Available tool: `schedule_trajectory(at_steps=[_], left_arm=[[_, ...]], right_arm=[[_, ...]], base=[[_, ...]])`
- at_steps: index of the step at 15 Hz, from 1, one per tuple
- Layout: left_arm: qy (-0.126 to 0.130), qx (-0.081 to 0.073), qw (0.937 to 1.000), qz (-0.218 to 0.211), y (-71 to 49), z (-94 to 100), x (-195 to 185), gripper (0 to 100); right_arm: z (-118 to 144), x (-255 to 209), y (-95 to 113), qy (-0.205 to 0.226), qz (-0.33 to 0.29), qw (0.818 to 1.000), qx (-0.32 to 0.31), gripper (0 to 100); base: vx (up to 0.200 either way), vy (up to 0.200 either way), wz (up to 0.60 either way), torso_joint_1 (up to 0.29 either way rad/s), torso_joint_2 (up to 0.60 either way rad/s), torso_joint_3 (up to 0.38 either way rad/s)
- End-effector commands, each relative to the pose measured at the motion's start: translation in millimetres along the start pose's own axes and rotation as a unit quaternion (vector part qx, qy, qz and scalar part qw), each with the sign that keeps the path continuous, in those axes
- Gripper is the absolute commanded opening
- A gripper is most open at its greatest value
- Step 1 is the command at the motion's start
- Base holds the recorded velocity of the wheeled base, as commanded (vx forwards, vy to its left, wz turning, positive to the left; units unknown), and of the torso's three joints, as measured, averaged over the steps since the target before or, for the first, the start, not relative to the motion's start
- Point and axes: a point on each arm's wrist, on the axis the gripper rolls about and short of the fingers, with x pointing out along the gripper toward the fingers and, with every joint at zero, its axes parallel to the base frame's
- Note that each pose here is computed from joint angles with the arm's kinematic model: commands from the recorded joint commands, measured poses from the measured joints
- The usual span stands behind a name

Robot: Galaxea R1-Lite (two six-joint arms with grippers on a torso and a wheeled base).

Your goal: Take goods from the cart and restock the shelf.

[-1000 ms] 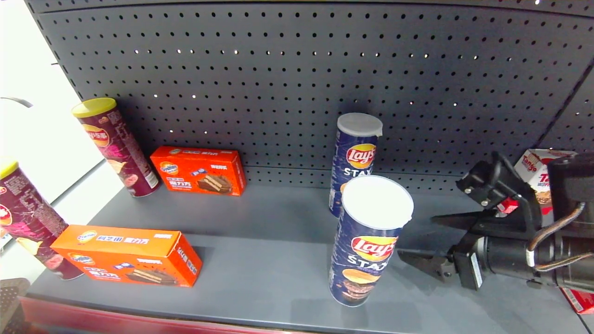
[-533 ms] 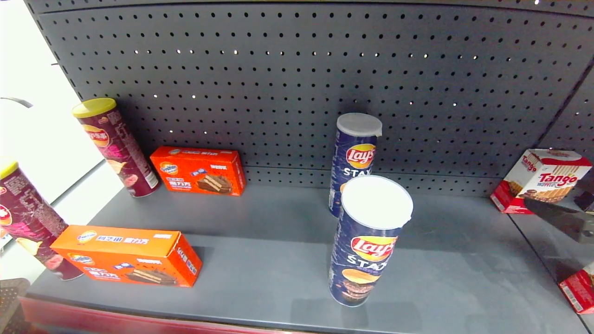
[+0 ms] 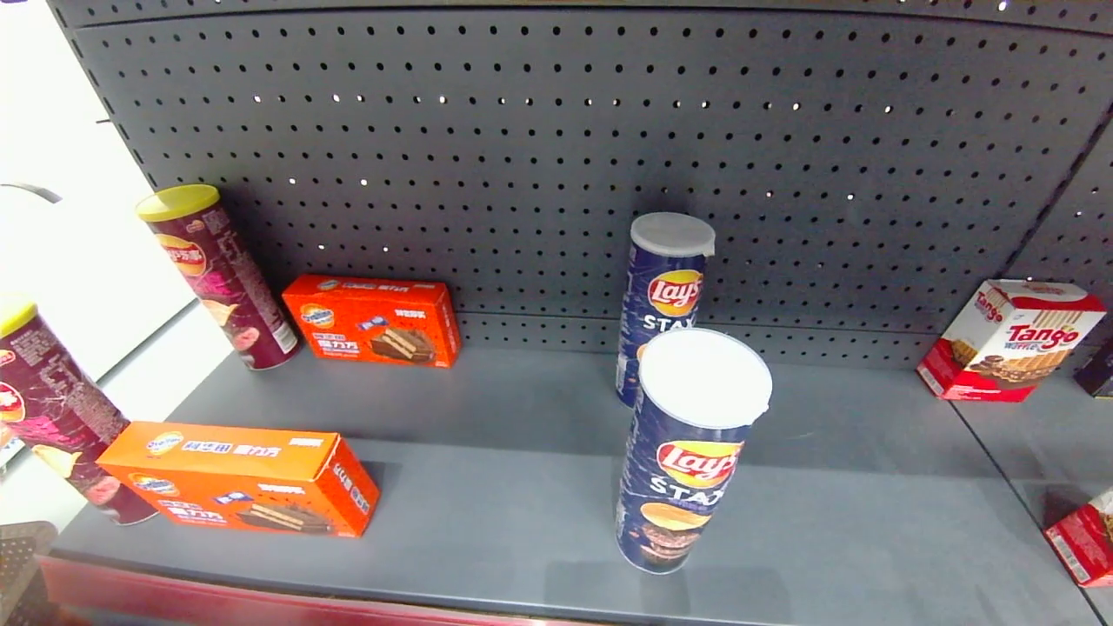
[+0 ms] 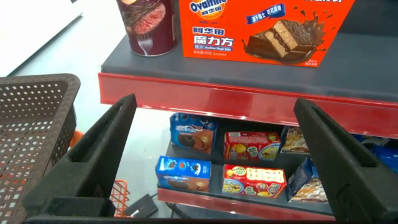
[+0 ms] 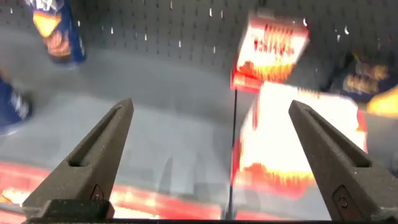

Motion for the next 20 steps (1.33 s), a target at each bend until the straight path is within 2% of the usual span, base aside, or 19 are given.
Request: schedule_trajectory(at_steps=[1,2,4,5,7,13,20], left_arm=[[0.001,0.0,1.0,0.001,0.0,0.1,0,100],[0.001,0.0,1.0,0.001,0.0,0.1,0,100],[0.001,0.0,1.0,0.001,0.0,0.1,0,100],[0.001,0.001,1.0,0.001,0.0,0.1,0,100],[0.001,0.0,1.0,0.0,0.0,0.1,0,100],[0.001,0.002,0.9999,-0.013,-0.6,0.1,0,100],[0.001,0.001,0.9999,-0.01,-0.5,0.1,0,100]], right_arm=[[-60,-25,9,-0.03,-0.004,0.999,0.028,100],[-81,-22,11,-0.023,-0.005,0.999,0.035,100],[-90,-17,12,-0.035,-0.006,0.999,0.04,100],[-101,-17,13,0.021,-0.009,0.999,0.047,100],[-98,-17,12,0.007,-0.014,0.998,0.058,100],[-98,-17,12,0.006,-0.014,0.998,0.059,100],[-98,-17,12,0.006,-0.014,0.998,0.058,100]], base=[[0.0,0.0,0.0,0.0,0.0,0.0],[0.0,0.0,0.0,0.0,0.0,0.0],[0.0,0.0,0.0,0.0,0.0,0.0],[0.0,0.0,0.0,0.0,0.0,0.0],[0.0,0.0,0.0,0.0,0.0,0.0],[0.0,0.0,0.0,0.0,0.0,0.0],[0.0,0.0,-0.09,0.0,0.0,0.0]])
